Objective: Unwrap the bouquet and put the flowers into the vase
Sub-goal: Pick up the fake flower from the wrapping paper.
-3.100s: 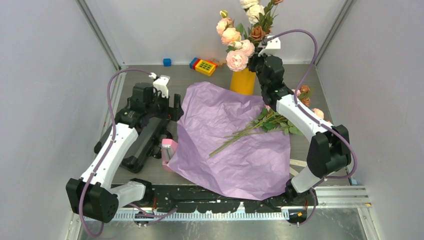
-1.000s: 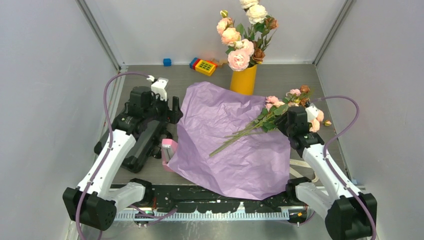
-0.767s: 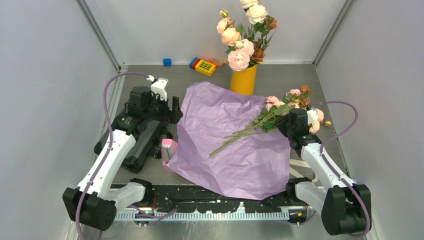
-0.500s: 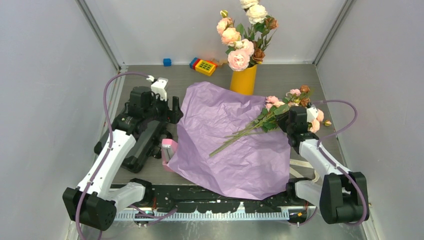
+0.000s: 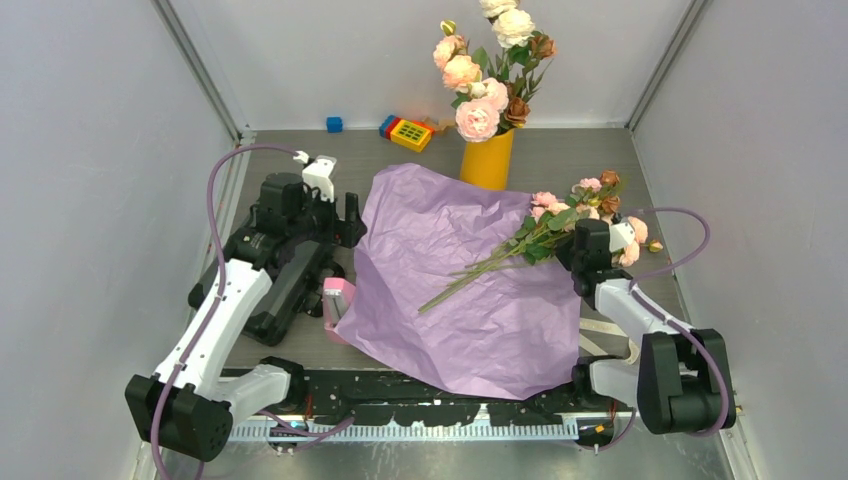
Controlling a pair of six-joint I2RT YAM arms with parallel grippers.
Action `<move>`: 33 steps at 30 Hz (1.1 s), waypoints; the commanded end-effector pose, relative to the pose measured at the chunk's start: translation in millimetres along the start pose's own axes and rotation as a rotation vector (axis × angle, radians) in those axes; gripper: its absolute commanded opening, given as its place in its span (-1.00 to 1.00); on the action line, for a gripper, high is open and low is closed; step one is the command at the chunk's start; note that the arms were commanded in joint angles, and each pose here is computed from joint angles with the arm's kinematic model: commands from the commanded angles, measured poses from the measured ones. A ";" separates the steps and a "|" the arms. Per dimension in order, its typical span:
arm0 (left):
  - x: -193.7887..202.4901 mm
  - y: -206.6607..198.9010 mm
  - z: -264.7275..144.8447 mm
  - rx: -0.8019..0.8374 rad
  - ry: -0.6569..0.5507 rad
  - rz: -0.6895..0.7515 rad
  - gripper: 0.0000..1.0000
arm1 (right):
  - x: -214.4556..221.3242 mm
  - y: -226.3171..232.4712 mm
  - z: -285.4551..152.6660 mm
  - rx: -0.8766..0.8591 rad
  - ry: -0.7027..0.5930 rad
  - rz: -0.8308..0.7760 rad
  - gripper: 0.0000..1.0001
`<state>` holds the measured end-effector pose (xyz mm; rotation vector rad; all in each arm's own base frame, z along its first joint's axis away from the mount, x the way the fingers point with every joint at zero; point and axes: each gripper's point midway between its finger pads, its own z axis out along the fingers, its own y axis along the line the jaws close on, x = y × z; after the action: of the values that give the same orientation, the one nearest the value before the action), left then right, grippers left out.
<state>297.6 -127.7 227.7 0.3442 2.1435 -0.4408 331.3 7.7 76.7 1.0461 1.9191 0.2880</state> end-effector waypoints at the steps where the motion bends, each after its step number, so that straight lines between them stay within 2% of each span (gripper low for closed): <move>1: -8.3 -3.0 1.3 0.013 -0.033 0.013 0.74 | -14.7 13.3 7.4 -0.047 -0.069 0.035 -0.46; 14: -7.7 -2.6 1.8 0.010 -0.031 0.015 0.75 | -36.6 46.2 18.3 -0.142 -0.123 0.010 -0.41; 33: -6.9 -2.0 2.9 0.008 -0.027 0.016 0.75 | -31.2 52.7 34.2 -0.155 -0.091 0.018 -0.38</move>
<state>297.6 -129.1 225.9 0.3488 2.1485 -0.4429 372.9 12.1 80.7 0.9784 1.8663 0.3533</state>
